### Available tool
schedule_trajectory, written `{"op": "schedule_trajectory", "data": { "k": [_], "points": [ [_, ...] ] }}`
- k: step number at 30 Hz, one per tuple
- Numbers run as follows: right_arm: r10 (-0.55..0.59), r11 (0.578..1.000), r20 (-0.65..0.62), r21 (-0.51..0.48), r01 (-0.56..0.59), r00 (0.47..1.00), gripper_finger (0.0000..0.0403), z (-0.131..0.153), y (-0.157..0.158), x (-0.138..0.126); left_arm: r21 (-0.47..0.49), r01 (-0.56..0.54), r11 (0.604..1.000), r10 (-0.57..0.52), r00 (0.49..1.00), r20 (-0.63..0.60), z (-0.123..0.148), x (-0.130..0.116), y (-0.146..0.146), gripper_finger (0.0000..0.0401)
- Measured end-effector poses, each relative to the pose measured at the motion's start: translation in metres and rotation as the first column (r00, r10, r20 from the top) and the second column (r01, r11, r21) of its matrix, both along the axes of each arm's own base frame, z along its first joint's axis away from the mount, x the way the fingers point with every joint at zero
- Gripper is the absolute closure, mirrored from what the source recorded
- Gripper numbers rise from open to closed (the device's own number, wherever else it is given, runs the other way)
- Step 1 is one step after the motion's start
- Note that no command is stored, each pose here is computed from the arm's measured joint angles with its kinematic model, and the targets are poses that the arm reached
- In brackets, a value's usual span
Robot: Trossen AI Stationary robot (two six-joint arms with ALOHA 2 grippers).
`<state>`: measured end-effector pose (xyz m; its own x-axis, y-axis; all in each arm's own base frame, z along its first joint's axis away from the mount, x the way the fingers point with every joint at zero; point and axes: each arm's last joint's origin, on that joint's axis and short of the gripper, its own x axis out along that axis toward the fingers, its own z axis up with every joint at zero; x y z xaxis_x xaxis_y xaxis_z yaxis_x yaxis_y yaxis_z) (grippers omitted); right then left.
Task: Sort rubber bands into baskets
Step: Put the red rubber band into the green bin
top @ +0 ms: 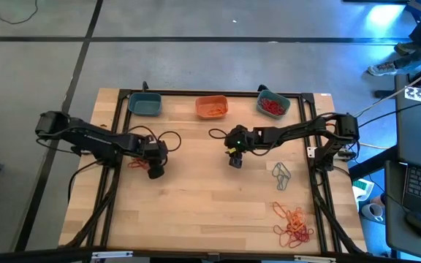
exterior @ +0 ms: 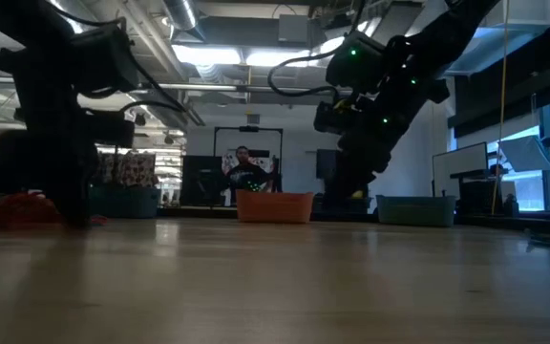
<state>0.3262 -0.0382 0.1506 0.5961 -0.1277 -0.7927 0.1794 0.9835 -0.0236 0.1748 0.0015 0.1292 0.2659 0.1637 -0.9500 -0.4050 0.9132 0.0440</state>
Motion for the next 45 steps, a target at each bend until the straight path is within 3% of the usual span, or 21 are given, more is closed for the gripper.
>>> {"op": "schedule_trajectory", "data": {
  "k": [4,11,21,27,33,40,45],
  "points": [
    [0.0,1.0,0.003,0.0,0.0,1.0,0.0221,0.0,0.0,0.0,0.01,0.038,0.999,-0.038,0.999,-0.016,-0.001,0.002,0.0,0.033],
    [0.0,1.0,0.008,-0.001,0.0,1.0,0.0221,0.0,0.0,0.001,0.036,0.146,0.989,-0.146,0.989,-0.003,0.008,0.01,-0.002,0.0395],
    [0.001,1.0,0.028,-0.003,-0.001,1.0,0.0221,0.002,0.0,0.002,0.102,0.279,0.955,-0.292,0.945,0.145,0.049,0.041,-0.013,0.0398],
    [0.001,1.0,0.053,-0.005,-0.001,0.999,0.0221,0.002,0.0,0.005,0.205,0.348,0.915,-0.398,0.865,0.306,0.062,0.059,-0.017,0.0392],
    [0.023,1.0,0.13,0.018,-0.026,0.991,0.0214,0.0,0.0,0.013,0.33,0.337,0.882,-0.463,0.748,0.476,0.051,0.063,-0.016,0.0398],
    [0.103,0.991,0.3,0.054,-0.125,0.948,0.0145,0.007,0.005,0.026,0.391,0.277,0.878,-0.469,0.663,0.583,0.037,0.067,-0.012,0.0397],
    [0.188,0.973,0.436,0.038,-0.226,0.88,0.0116,0.005,0.018,0.04,0.423,0.271,0.864,-0.492,0.632,0.599,0.026,0.076,-0.012,0.0397]
  ]
}}
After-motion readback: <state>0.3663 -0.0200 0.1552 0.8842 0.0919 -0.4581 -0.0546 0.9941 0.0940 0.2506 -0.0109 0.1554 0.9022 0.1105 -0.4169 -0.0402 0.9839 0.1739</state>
